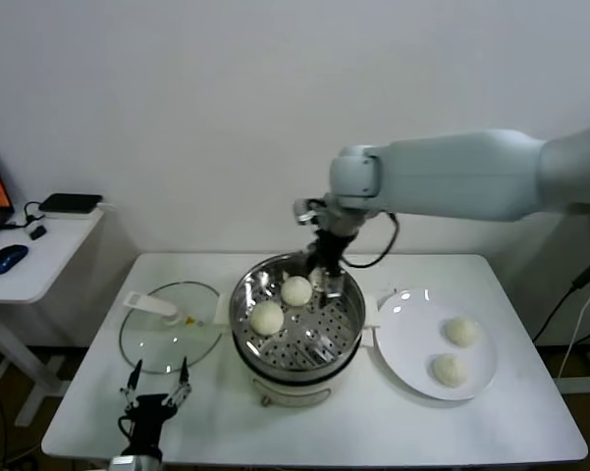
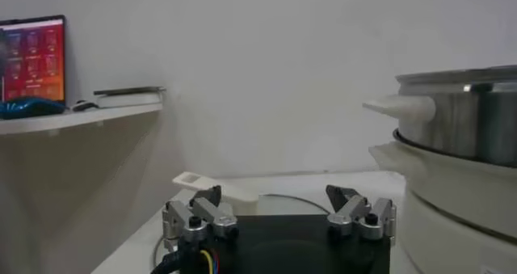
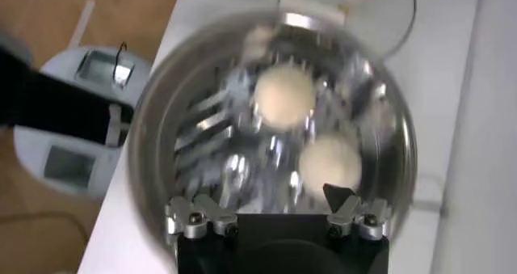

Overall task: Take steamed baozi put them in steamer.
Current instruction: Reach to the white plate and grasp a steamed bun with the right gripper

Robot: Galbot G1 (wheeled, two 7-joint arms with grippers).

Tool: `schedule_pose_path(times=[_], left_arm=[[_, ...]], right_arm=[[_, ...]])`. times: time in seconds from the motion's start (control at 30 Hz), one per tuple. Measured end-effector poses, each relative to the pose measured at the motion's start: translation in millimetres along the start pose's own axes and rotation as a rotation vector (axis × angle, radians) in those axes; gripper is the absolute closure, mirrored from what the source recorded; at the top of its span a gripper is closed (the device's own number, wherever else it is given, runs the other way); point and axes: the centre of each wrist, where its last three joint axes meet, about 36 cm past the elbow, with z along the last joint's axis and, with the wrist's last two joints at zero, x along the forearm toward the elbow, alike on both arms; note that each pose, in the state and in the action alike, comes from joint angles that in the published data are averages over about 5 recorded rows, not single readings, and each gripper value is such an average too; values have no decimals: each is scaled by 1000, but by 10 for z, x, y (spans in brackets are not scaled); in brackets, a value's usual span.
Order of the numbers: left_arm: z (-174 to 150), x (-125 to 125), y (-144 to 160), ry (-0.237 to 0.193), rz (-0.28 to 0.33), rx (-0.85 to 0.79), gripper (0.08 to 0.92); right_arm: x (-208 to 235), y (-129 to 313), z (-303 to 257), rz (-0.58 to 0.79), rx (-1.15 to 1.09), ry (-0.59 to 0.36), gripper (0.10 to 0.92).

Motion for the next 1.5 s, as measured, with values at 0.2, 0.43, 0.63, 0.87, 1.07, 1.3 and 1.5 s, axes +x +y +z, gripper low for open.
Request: schedule_pose_path(times=[0.2, 0.43, 0.63, 0.87, 1.07, 1.3, 1.5], left_arm=[[25, 7, -41, -2, 1, 0, 177], [65, 12, -78, 0, -1, -4, 177], [98, 13, -82, 7, -7, -8, 177], [146, 24, -66, 20, -14, -15, 177], [171, 30, -87, 26, -11, -18, 177], [194, 34, -98, 31, -8, -23, 177], [211, 33, -103, 33, -7, -27, 177]], right_arm=[[24, 304, 823, -20, -29, 71, 200], [-259, 679, 1529, -35, -77, 119, 200], [-696, 935, 1898, -36, -119, 129, 200], [-1182, 1124, 2128, -41, -140, 133, 200], [-1473, 1244, 2275, -47, -158, 135, 200], [-1696, 1307, 2384, -43, -170, 142, 200], [-1800, 1313, 2411, -32, -174, 137, 200]])
